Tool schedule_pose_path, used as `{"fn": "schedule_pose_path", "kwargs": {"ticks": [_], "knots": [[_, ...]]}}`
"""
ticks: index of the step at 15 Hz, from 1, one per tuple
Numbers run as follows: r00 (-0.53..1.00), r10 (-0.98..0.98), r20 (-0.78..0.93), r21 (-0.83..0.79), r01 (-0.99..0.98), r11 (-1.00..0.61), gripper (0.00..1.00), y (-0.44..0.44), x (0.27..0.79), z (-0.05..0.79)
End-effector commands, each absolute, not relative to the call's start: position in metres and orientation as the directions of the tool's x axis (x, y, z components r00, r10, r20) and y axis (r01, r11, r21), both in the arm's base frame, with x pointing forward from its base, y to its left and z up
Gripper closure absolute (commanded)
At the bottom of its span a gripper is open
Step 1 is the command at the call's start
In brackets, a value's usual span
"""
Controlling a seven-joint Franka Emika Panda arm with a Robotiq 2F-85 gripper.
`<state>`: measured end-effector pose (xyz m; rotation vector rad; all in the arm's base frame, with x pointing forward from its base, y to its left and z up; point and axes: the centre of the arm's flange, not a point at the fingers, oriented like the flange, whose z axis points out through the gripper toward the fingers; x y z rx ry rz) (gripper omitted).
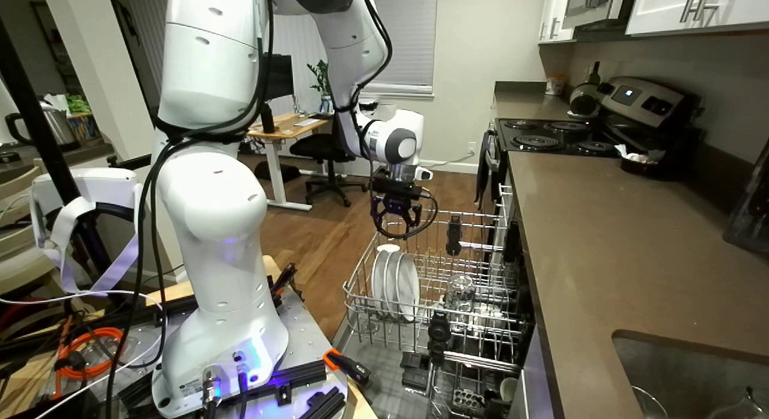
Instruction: Remove the plate from the countertop and put it in the middle of the two plates in the dishwasher
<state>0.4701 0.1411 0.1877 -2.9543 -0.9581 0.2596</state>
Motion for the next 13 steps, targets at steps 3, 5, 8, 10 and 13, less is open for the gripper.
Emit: {"fn": "schedule_pose_path", "kwargs": {"ticks": [3, 5, 8, 10, 13], "knots": [[0.792, 0.595, -0.140, -0.045, 0.595, -0.802, 0.14, 0.145, 0.447, 0.251], [0.781, 0.605, -0.153, -0.058, 0.604, -0.795, 0.07, 0.146, 0.443, 0.264], [0.787, 0.596, -0.163, -0.053, 0.596, -0.801, 0.01, 0.148, 0.454, 0.258], [0.785, 0.596, -0.169, -0.053, 0.597, -0.801, 0.00, 0.149, 0.450, 0.268], [0.783, 0.597, -0.172, -0.052, 0.598, -0.800, 0.00, 0.149, 0.447, 0.268]]}}
